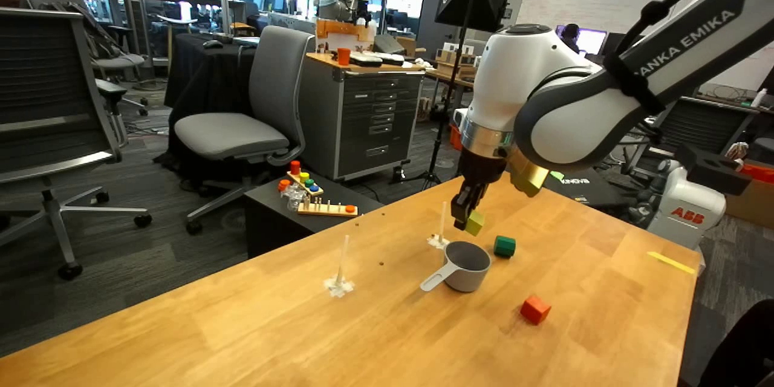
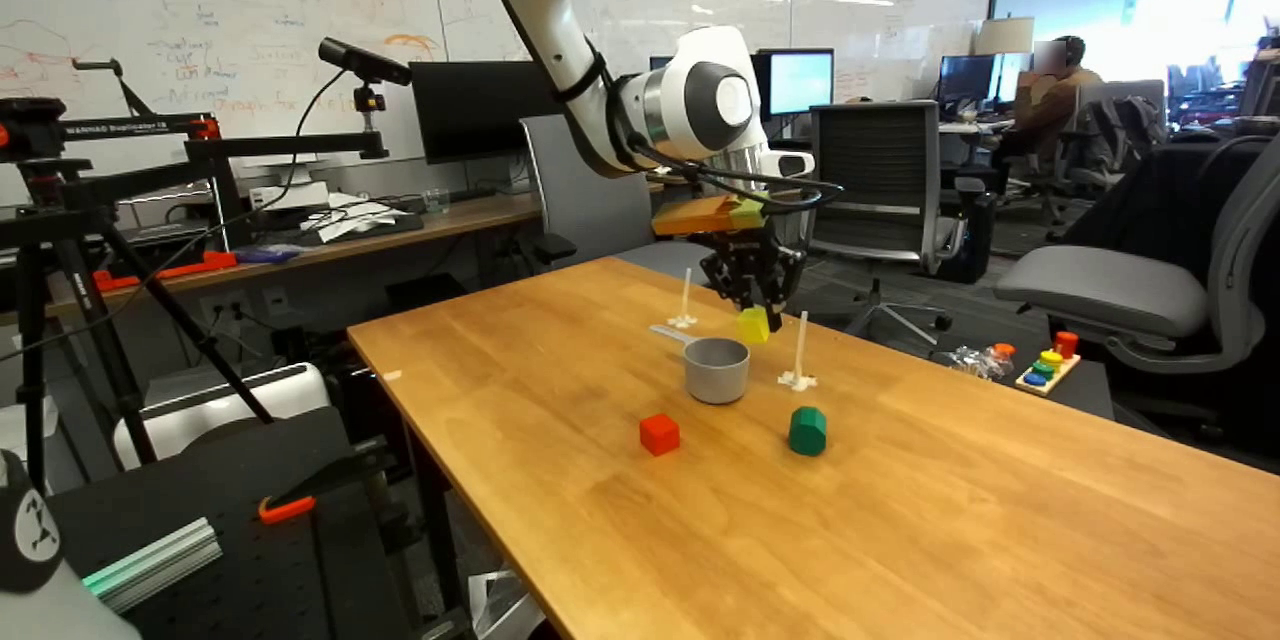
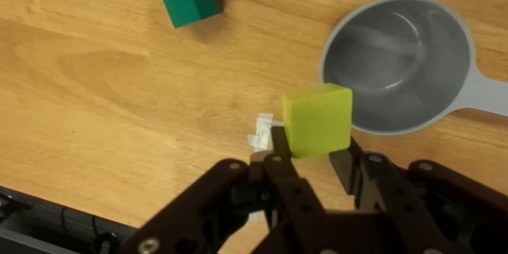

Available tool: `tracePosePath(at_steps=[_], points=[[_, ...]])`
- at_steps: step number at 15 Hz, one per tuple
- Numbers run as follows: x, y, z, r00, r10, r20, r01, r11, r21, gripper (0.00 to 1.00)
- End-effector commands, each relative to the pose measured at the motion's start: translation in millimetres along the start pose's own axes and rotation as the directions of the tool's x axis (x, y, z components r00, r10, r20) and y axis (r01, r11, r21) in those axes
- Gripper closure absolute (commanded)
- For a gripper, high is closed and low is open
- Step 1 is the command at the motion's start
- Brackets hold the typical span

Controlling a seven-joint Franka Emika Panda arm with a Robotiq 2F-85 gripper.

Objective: Place the blocks inside the grey measuring cup

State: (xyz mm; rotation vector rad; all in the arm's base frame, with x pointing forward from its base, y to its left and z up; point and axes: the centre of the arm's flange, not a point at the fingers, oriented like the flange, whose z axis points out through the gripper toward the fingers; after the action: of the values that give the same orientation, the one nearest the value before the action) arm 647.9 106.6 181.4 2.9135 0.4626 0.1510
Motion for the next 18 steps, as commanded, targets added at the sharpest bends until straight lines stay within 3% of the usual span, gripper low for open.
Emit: tracePosePath(at_steps=[1,5,13,17,18], points=[[11.8,-0.1,2.0,0.999,0.039,0.005,-0.039,0.999,-0.013,0.92],[15.7,2.4,12.0,0.998,0.051,0.035,-0.051,0.999,0.001,0.92],[23.8,20.0,50.0,0.98,0.086,0.18,-0.101,0.992,0.075,0.92],[26.9,21.3,49.9,0.979,0.093,0.183,-0.108,0.992,0.069,0.92],[28.1,21.1,50.0,0.978,0.095,0.185,-0.109,0.992,0.065,0.73]])
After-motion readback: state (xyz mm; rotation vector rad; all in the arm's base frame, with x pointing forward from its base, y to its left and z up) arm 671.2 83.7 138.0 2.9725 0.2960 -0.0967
